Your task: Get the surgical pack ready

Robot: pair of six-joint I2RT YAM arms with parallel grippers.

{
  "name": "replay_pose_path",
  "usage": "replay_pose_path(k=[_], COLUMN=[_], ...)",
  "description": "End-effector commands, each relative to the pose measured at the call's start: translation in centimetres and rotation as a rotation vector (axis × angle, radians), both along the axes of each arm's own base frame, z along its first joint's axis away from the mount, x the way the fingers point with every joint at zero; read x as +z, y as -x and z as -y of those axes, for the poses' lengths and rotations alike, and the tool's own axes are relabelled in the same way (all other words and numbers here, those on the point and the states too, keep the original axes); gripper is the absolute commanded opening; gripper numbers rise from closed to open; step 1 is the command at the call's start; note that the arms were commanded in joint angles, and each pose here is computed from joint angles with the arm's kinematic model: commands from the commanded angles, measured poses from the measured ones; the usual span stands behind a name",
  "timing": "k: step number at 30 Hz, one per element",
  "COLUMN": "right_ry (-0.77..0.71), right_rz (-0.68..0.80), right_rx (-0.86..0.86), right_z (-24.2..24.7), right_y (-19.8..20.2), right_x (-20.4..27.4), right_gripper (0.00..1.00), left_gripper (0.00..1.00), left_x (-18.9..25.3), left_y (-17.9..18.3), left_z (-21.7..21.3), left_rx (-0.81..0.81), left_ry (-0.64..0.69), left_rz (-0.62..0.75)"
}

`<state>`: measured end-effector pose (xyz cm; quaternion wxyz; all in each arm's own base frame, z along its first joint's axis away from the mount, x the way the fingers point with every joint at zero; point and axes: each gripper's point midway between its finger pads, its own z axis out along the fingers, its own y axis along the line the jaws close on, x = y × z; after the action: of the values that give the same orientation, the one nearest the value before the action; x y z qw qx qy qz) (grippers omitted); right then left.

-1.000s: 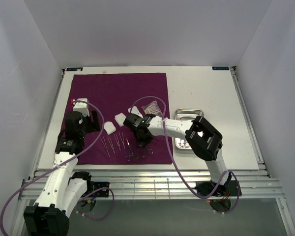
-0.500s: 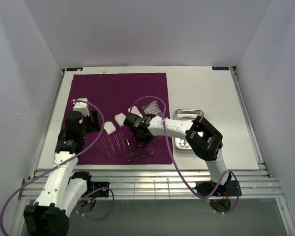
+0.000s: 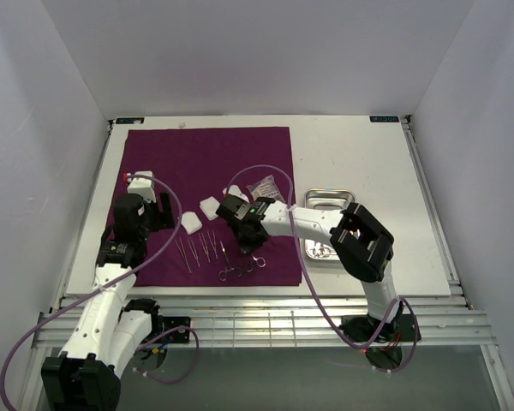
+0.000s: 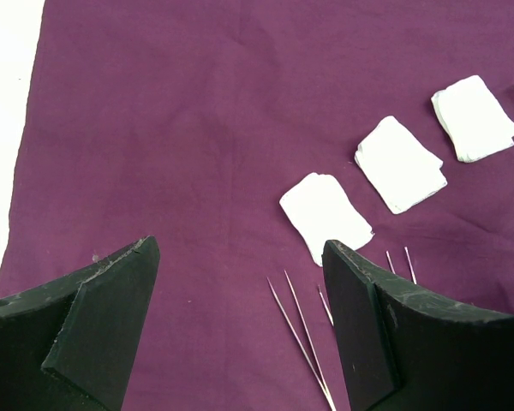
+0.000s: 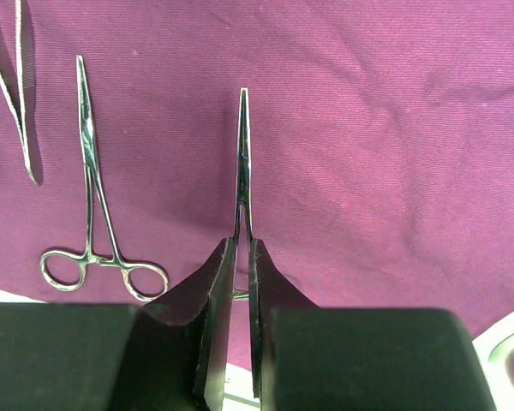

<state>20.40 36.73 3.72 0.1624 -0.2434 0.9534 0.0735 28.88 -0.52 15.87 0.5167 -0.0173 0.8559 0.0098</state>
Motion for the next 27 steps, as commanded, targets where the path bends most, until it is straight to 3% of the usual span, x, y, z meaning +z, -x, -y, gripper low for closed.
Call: replay_pose_path(k=[1, 7, 13, 17, 22, 27], right_ry=[-0.067, -0.111, -0.21, -0.245, -0.159, -0.185], right_rz=[0.052, 0.098, 0.23, 0.317, 0.399, 0.321], right_rx=[-0.005, -0.028, -0.122, -0.211, -0.284, -0.158], right_z=[-0.9, -1.4, -0.4, 2.8, 9.4, 7.1], right_y=[-0.9, -2.4, -7.1, -10.7, -12.3, -11.0], right_x=[2.5, 4.6, 10.9, 14.6, 14.9, 12.8], right_gripper=[0.08, 0.08, 0.08, 0.08, 0.08, 0.08], left_gripper=[0.88, 0.88, 0.88, 0.88, 0.88, 0.88], left_x=[1.1, 1.2, 1.2, 1.2, 1.2, 0.9], left_y=[-0.4, -0.4, -0.4, -0.4, -0.4, -0.5], left_z=[-0.2, -0.3, -0.2, -0.1, -0.2, 0.0], left_rx=[0.007, 0.007, 0.004, -0.003, -0.003, -0.017], left_ry=[-0.006, -0.012, -0.011, -0.012, -0.018, -0.016], left_rz=[0.032, 0.033, 0.032, 0.031, 0.031, 0.019])
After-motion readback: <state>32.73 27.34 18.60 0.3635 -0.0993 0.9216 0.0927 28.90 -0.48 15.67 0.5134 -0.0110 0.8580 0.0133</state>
